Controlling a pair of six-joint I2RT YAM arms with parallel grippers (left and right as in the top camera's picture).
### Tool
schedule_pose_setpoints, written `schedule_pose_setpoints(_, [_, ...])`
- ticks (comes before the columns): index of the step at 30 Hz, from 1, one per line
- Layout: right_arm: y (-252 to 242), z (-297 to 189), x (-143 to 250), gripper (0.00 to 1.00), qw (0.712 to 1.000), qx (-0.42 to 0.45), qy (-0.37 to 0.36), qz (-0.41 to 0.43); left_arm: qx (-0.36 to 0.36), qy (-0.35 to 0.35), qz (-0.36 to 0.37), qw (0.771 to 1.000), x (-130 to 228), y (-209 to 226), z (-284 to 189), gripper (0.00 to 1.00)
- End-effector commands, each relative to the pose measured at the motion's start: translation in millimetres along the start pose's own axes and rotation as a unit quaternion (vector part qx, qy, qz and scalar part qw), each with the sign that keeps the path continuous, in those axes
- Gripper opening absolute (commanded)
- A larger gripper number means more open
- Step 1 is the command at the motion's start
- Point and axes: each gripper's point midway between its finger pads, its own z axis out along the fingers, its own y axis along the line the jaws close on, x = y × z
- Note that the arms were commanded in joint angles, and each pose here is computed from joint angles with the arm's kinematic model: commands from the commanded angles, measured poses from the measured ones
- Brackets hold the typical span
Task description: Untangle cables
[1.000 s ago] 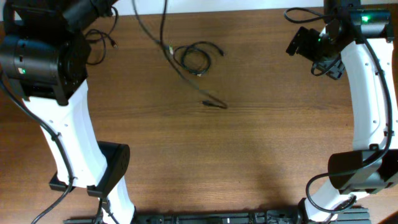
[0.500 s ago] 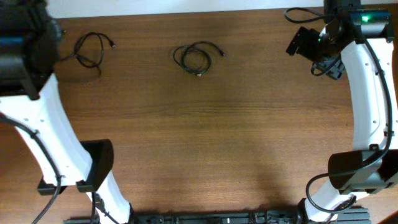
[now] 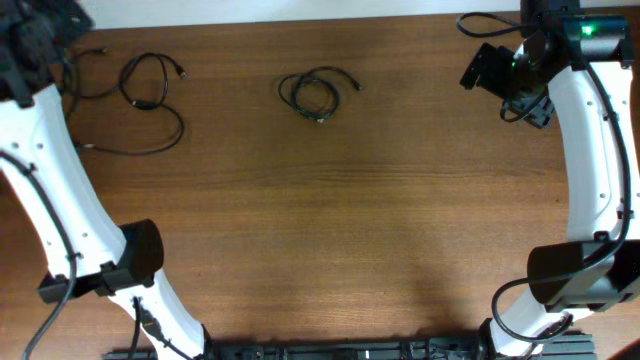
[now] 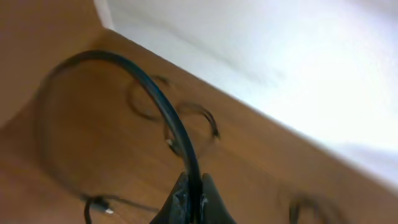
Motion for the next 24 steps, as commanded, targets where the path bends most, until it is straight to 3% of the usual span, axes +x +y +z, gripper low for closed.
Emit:
schedule_pose_setpoints(1, [-2.6, 0.4, -1.3, 0.98, 1.000, 0.006, -0.003, 0.003, 0.020, 0.007, 0.067, 0.998, 1.4, -0.9, 2.1, 0.00])
schedule_pose_setpoints(4, [-2.6, 0.4, -1.3, 0.98, 1.000, 0.006, -0.003, 0.003, -0.088, 0.011, 0.001, 0.996, 2.0, 49.7, 7.4, 0.00])
schedule_pose_setpoints(7, [-2.6, 0.4, -1.3, 0.98, 1.000, 0.006, -0.003, 0.003, -0.208, 0.068, -0.081, 0.972, 34.6, 108.3, 24.6, 0.00])
schedule_pose_setpoints(13, [-2.6, 0.4, -1.3, 0.98, 1.000, 0.006, -0.003, 0.003, -0.331, 0.096, -0.073, 0.936, 64.3, 174.7, 83.7, 0.01])
schedule_pose_setpoints(18, [-2.6, 0.4, -1.3, 0.98, 1.000, 0.006, -0.003, 0.003, -0.356, 0.105, -0.111, 0.922, 94.9, 207.2, 124.0, 0.05])
schedule_pose_setpoints(22, [-2.6, 0.4, -1.3, 0.98, 1.000, 0.006, -0.003, 0.003, -0.324, 0.167, -0.125, 0.923, 136.3, 209.1, 145.9, 0.03])
schedule_pose_setpoints(24, [-2.6, 0.4, -1.3, 0.98, 1.000, 0.006, -0.003, 0.003, -0.327, 0.181, -0.122, 0.920, 154.4, 212.2, 156.7, 0.09])
